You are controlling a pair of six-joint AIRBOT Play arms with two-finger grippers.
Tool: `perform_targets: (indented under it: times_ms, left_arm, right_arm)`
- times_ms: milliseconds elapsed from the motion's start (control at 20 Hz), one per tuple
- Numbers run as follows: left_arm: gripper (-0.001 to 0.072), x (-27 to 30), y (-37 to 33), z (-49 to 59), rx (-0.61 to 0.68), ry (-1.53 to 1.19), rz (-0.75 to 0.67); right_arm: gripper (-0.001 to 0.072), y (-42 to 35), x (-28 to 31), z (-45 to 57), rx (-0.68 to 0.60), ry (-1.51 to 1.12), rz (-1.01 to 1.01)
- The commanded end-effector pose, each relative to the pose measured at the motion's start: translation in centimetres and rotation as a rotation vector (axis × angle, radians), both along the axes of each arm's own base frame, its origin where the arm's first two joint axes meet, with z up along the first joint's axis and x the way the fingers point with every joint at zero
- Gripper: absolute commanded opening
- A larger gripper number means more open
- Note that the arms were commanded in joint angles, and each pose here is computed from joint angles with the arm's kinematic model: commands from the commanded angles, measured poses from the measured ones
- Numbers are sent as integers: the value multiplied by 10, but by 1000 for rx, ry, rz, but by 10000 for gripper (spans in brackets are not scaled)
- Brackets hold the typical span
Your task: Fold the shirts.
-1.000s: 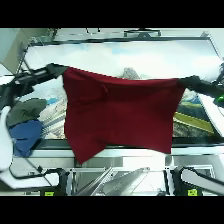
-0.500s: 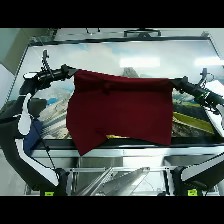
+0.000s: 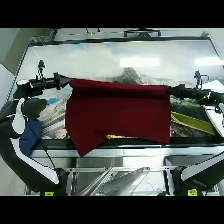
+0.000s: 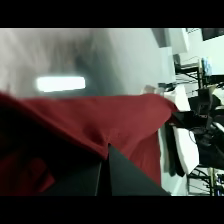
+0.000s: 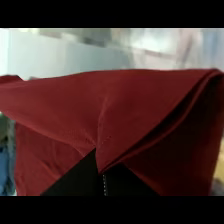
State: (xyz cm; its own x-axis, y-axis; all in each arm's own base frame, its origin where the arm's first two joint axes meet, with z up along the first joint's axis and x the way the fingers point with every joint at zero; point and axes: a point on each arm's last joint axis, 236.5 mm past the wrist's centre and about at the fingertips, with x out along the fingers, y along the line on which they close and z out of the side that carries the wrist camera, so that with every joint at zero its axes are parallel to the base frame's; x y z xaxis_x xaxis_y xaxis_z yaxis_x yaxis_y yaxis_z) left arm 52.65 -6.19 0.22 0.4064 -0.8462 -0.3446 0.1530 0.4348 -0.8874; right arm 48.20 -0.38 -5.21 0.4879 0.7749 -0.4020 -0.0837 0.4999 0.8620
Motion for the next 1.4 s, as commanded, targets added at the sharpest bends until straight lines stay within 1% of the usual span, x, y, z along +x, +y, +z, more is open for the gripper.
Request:
perform_targets:
  times_ms: [0, 200, 350, 500, 550, 600, 650, 700, 750, 900, 950, 1000, 1050, 1150, 1250, 1350]
  left_arm:
    - [11, -22, 14, -38, 78, 93, 28]
    - [11, -26, 6, -65, 108, 139, 66]
    - [9, -26, -10, -66, 135, 100, 23]
    - [2, -26, -16, -65, 205, 87, -30]
    - [-1, -26, -18, -64, 228, 80, -52]
    - [2, -26, -19, -63, 246, 80, -69]
    - [139, -26, -18, -60, 264, 84, -83]
    - [290, -27, -14, -56, 289, 106, -95]
    - [290, -31, -5, -54, 330, 143, -111]
    - [290, -57, 56, -45, 566, 339, -125]
    - [290, -64, 71, -34, 615, 365, -113]
    - [291, -68, 78, -18, 627, 354, -103]
    - [290, -74, 80, -5, 629, 341, -92]
    - [290, -100, 75, 9, 626, 336, -90]
    - [291, -139, 63, 2, 618, 359, -132]
    - [290, -179, 57, -14, 594, 415, -145]
  right_arm:
    - [24, 2, -4, -12, -56, 30, 22]
    - [24, 10, 1, -31, -158, 44, 33]
    - [24, 11, -6, -48, -222, 100, 50]
    - [26, 11, -9, -50, -220, 129, 49]
    - [46, 11, -10, -49, -209, 141, 47]
    - [182, 11, -12, -48, -196, 154, 45]
    - [291, 10, -15, -45, -183, 165, 46]
    - [294, 5, -20, -40, -174, 176, 47]
    - [295, -5, -26, -33, -188, 187, 44]
    - [324, -60, -58, -9, -326, 256, 0]
    - [411, -79, -71, -2, -386, 293, -26]
    - [422, -94, -87, 5, -432, 338, -44]
    - [422, -98, -103, 12, -445, 366, -46]
    - [422, -84, -137, 17, -418, 403, -51]
    - [422, -58, -173, 5, -386, 467, -86]
    - [423, -37, -207, -15, -358, 539, -149]
